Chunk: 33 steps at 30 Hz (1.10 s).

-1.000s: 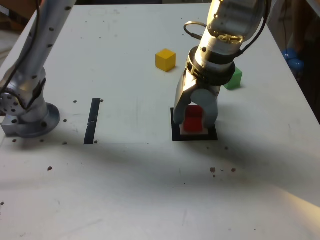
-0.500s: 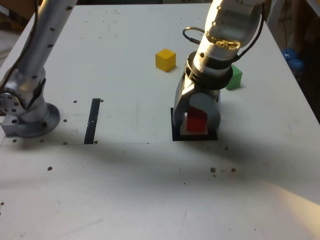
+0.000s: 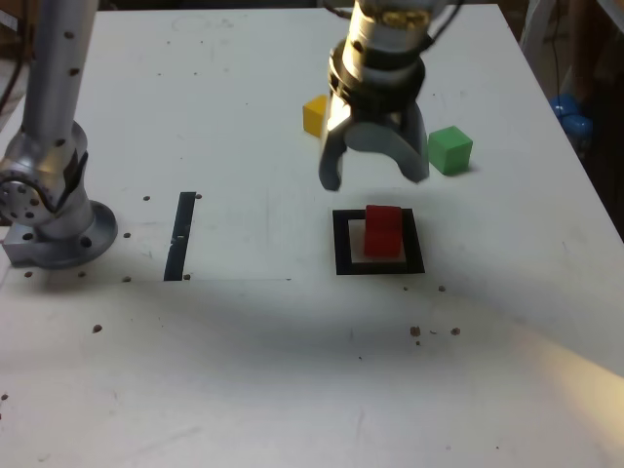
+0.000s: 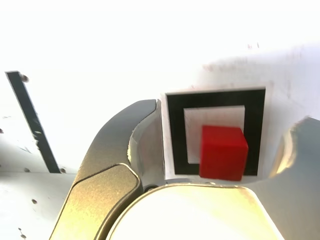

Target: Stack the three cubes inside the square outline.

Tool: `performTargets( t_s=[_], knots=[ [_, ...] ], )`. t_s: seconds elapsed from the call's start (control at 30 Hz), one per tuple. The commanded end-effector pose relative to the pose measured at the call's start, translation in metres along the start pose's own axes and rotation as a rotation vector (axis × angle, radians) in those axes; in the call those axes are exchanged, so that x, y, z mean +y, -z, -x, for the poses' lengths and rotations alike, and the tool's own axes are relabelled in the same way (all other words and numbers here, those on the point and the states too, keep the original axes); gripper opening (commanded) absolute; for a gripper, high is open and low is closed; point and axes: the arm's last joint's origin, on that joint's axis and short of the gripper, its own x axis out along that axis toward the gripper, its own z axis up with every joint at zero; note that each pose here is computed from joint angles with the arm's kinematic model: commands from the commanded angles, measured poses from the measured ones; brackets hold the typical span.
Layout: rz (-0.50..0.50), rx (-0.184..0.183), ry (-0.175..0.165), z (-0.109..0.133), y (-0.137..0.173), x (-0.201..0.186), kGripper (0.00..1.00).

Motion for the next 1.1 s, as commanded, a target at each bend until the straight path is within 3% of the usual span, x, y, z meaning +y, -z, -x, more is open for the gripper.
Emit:
performTargets(
  t_s=[0.0, 0.23, 0.33, 0.57, 0.8, 1.07],
  knots=[
    [0.002, -0.001, -0.010, 0.002, 0.007, 0.007, 0.97],
    [-0.008, 0.036, -0.055, -0.004, 0.029, 0.033, 0.97],
    [0.011, 0.061, -0.059, -0.009, 0.039, 0.046, 0.97],
    [0.133, 0.107, -0.002, -0.023, 0.055, 0.081, 0.97],
    [0.276, 0.103, 0.069, -0.033, 0.057, 0.116, 0.97],
    [0.448, 0.119, 0.092, -0.038, 0.057, 0.140, 0.97]
  ],
)
